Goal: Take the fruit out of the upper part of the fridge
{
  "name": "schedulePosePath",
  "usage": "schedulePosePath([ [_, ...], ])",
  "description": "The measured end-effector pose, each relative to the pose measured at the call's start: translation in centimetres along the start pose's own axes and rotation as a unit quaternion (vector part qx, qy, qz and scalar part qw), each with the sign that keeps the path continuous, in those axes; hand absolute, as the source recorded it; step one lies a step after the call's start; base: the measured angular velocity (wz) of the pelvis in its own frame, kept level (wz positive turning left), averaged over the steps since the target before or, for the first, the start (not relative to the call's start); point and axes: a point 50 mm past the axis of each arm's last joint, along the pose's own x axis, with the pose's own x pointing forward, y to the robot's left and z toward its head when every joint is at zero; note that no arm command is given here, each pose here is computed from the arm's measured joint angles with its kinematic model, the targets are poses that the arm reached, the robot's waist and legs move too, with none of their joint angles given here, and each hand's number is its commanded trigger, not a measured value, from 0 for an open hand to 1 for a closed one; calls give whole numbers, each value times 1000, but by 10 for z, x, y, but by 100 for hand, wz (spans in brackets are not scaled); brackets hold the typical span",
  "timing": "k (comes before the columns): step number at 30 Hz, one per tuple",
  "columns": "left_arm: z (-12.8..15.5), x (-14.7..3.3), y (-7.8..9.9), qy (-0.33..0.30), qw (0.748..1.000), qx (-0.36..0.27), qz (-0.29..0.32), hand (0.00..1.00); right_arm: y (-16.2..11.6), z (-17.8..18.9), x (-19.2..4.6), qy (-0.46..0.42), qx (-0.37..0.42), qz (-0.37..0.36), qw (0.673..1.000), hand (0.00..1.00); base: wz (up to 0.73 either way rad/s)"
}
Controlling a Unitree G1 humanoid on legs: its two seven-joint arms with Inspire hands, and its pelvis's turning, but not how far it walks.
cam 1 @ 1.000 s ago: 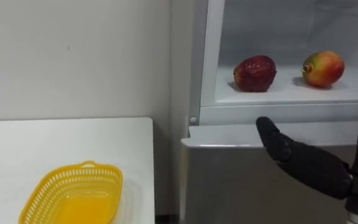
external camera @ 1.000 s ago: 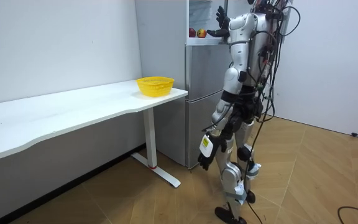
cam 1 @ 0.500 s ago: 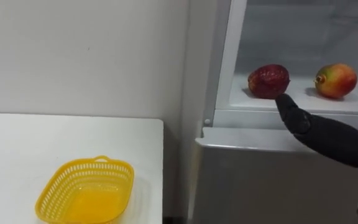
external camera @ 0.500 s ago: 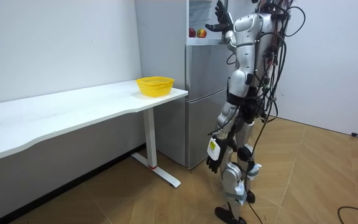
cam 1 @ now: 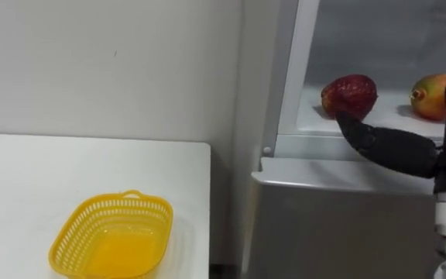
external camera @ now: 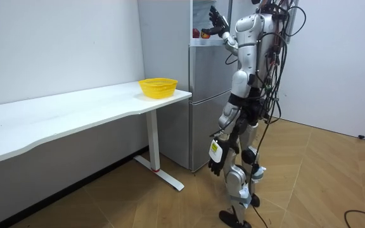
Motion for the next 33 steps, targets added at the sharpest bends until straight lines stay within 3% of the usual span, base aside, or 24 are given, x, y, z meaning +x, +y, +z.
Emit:
schedulePosePath([
  [7,-5,-1,-2,6,1000,-5,-8,0,6,0,17,-4,2,-7,1000,0,3],
  [33,-5,0,3,26,1000,0,-2,0,-1,-49,29,95,-63,4,994,0,1],
])
